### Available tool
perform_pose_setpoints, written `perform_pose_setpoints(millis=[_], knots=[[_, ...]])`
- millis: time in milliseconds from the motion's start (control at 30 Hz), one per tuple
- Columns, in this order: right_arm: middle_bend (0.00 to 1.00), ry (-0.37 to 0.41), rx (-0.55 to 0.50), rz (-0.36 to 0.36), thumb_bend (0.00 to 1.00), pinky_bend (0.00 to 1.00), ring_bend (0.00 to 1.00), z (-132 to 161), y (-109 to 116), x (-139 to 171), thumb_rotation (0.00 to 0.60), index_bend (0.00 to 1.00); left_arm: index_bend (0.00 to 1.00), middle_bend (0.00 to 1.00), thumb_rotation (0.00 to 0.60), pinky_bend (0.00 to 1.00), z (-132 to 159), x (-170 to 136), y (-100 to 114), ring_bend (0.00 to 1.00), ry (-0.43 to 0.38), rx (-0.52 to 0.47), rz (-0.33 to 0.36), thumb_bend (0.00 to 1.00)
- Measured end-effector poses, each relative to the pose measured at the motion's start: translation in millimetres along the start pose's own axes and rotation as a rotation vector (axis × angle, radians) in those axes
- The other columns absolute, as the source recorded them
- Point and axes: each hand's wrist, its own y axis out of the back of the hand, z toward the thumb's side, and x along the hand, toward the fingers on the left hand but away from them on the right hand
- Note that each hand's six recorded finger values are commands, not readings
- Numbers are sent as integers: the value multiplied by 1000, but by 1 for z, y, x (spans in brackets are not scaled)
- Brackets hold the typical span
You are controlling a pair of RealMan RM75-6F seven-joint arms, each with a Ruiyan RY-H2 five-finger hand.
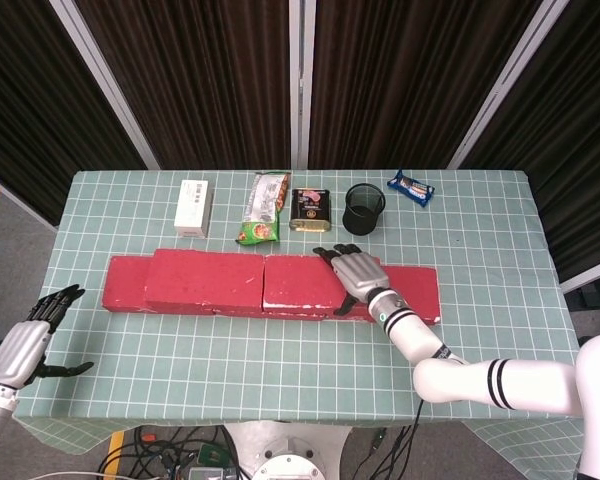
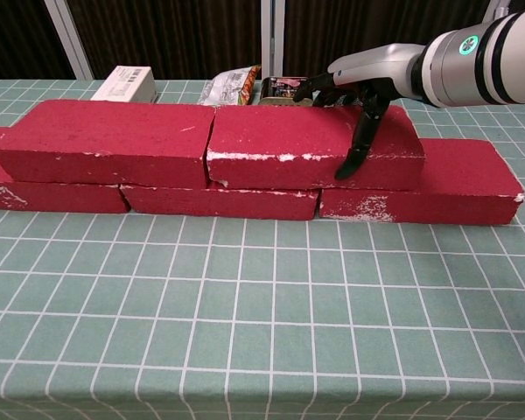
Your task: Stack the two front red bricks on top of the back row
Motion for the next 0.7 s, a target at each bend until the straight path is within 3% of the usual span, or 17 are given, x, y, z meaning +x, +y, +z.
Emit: perform_pose_setpoints(millis=[167,700], knots=[[4,-2,-2,-3,0,0,0,0,1,1,600,0,37,0,600,0,-1,0,0,0,1,-4,-2,0],[0,24,-40,-69,0,0,0,-1,15,20,600,0,37,0,600,0,0,0,-1,0,4,-2,-2,0]])
